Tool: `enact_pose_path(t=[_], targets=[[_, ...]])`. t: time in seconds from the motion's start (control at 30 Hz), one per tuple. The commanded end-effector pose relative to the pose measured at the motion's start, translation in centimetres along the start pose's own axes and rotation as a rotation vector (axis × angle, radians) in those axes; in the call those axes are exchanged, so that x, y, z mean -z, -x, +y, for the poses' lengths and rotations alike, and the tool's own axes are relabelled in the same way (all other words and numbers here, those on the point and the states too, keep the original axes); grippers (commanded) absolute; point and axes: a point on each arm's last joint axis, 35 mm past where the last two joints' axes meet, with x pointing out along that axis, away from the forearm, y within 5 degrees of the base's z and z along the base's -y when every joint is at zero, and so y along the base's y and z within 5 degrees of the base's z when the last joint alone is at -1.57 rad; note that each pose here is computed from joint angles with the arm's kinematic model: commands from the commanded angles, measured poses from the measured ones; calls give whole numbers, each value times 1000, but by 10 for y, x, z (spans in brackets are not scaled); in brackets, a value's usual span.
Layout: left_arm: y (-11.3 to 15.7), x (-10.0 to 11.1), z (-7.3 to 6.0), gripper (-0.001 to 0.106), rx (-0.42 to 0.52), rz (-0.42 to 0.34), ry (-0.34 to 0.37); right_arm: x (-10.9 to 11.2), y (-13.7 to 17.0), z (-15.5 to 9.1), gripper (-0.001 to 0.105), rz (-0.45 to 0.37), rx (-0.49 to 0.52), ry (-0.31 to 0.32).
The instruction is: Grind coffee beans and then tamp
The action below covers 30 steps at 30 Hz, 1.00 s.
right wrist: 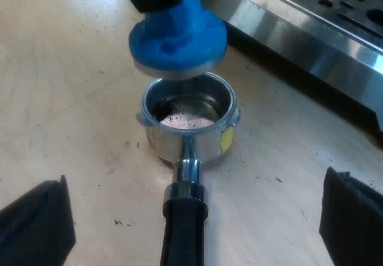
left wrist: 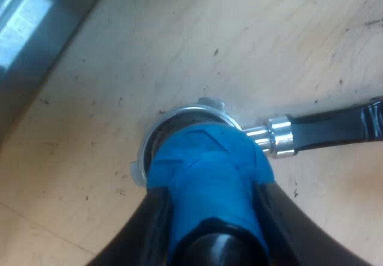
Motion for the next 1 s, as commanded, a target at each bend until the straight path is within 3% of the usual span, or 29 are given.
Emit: enact_pose_path(t=[0.03, 1.0], targets=[[-3, -5, 0, 0, -9, -19, -3, -2, 0, -1, 85, -15, 1, -13], [-45, -9, 8, 0, -27, 77, 15, -2, 0, -1, 85, -15, 1, -13]])
